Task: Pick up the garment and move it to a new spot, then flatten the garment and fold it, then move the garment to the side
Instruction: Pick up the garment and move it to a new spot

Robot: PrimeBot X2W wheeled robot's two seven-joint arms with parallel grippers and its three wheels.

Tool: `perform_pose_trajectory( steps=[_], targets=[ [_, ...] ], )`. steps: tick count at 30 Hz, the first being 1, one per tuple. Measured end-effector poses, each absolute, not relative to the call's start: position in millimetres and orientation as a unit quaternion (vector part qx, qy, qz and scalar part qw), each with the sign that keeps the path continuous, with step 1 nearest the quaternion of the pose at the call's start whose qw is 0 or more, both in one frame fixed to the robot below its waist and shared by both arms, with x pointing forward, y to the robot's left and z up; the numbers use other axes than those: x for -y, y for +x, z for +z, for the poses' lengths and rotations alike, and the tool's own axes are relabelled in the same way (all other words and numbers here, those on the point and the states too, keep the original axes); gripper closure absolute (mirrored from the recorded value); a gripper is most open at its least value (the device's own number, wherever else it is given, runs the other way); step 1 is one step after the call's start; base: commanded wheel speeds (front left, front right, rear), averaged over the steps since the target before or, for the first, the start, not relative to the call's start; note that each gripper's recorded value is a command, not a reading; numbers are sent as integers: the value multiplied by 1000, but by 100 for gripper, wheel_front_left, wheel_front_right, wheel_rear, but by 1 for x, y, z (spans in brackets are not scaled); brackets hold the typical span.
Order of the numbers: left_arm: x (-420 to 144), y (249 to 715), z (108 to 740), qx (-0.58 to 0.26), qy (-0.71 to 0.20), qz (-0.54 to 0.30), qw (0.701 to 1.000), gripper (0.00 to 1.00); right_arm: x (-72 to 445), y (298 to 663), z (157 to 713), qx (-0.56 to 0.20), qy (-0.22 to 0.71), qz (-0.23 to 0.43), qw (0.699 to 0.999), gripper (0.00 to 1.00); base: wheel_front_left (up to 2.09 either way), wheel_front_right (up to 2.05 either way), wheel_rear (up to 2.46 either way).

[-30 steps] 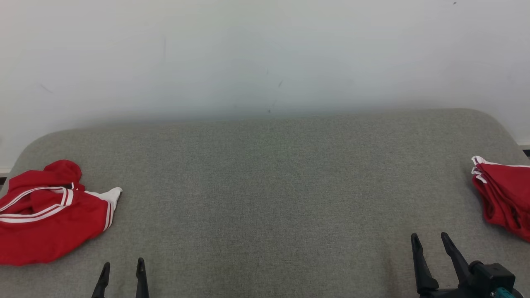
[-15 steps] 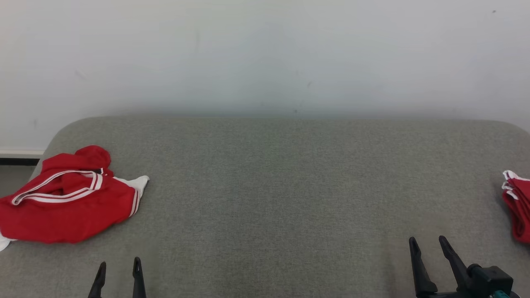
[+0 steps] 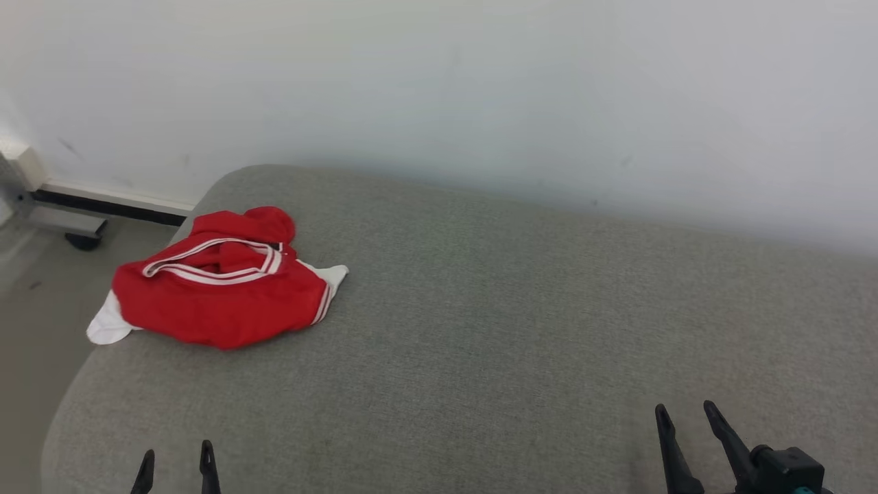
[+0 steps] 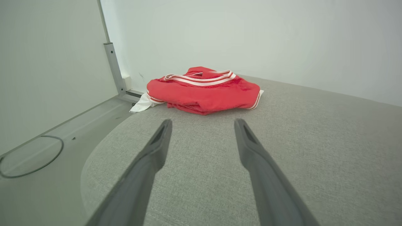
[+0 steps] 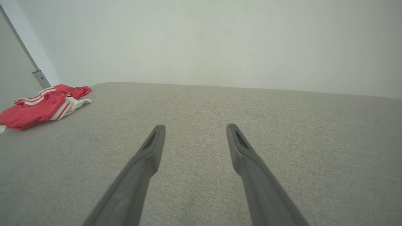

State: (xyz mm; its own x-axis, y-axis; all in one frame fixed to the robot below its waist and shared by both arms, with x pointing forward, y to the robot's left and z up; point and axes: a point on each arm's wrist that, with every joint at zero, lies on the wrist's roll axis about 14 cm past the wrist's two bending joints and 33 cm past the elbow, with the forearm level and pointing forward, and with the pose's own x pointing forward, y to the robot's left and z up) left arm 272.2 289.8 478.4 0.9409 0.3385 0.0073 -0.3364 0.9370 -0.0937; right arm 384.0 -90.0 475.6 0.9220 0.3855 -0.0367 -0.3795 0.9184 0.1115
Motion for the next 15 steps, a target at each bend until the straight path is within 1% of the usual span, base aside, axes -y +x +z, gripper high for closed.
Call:
perform_pose_trajectory(
  steps=[9, 15],
  targets=[
    [-326, 223, 475, 13, -44, 248, 968, 0, 31, 385, 473, -38, 45, 274, 960, 0, 0, 0, 0],
    [-341, 200, 474, 15, -44, 285, 957, 0, 6, 383, 473, -41, 45, 306, 950, 0, 0, 0, 0]
  ],
)
